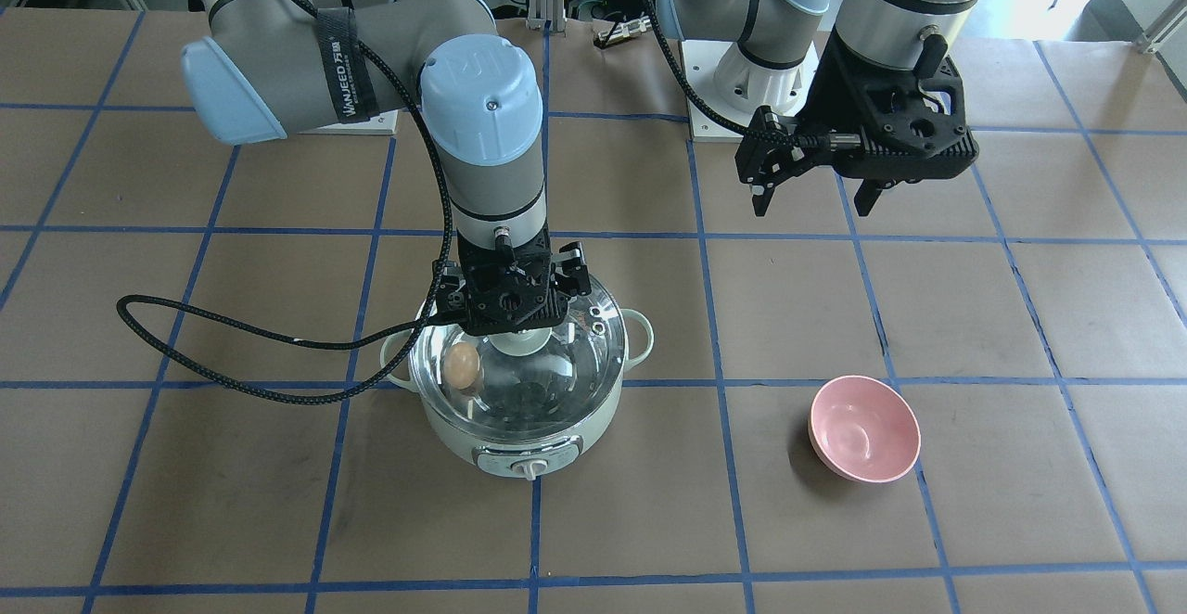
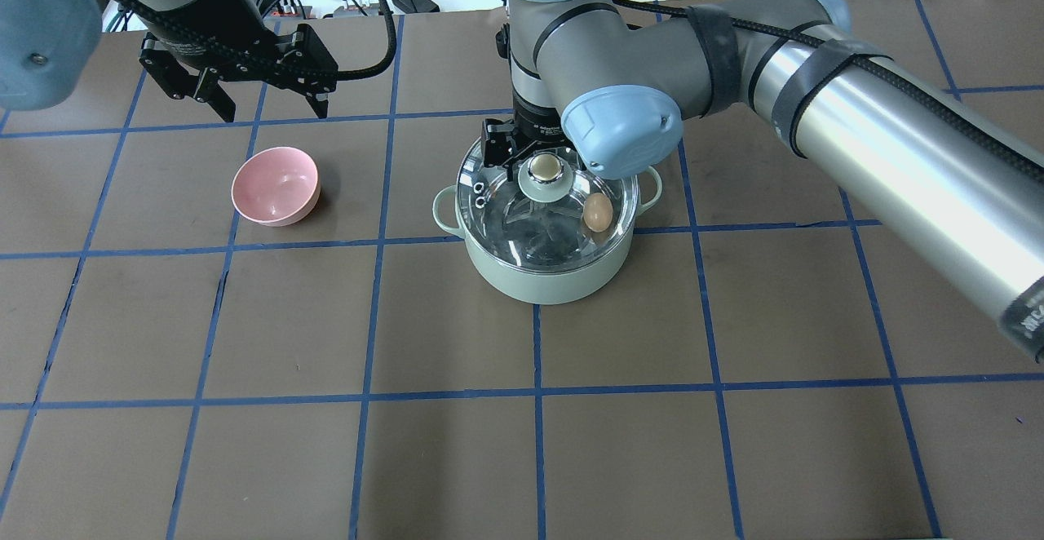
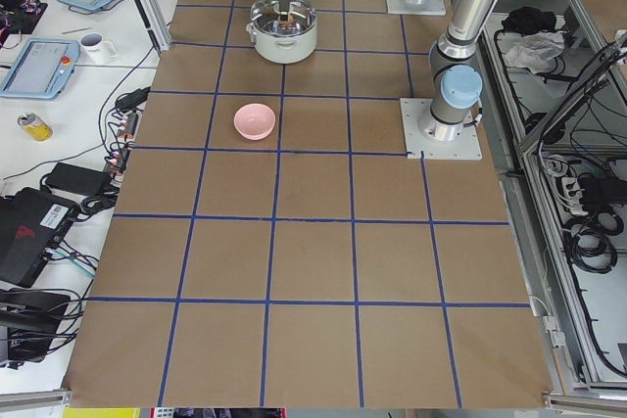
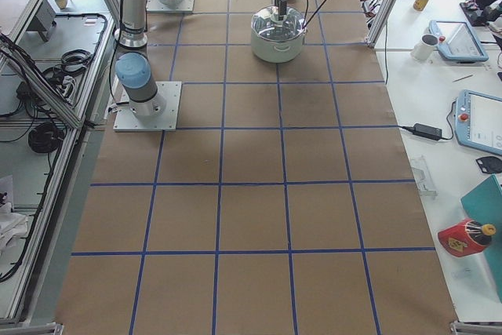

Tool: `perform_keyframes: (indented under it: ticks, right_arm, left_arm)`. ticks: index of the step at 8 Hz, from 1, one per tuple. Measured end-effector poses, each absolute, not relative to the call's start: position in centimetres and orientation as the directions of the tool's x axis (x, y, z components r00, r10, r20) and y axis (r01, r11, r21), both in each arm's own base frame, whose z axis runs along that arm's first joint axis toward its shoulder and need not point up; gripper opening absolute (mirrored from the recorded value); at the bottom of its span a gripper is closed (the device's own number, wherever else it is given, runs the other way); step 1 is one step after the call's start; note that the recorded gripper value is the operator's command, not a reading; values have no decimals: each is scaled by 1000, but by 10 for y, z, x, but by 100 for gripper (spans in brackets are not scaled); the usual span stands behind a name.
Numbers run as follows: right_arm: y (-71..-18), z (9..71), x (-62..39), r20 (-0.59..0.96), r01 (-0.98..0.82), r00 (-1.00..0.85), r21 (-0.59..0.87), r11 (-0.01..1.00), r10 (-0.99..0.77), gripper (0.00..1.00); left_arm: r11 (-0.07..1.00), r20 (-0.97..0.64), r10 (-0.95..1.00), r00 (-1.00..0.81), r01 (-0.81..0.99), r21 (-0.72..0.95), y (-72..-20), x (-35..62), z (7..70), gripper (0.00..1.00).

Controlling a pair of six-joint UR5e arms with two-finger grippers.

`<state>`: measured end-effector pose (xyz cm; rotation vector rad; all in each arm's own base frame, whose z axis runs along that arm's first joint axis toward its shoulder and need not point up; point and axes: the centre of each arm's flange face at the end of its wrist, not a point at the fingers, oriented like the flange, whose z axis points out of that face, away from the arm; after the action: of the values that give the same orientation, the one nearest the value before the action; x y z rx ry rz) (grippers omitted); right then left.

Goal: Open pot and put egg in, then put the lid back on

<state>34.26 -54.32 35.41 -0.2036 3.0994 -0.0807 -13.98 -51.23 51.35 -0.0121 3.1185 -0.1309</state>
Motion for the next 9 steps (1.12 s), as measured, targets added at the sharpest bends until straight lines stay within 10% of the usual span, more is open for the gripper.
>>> perform_keyframes:
  ticks: [9]
  right_arm:
    - [-560,427,229,-107,51,-993,-47,998,46,100]
  left_arm:
    - [996,-20,-9,-1000,-7,-87,-512,-140,515,100]
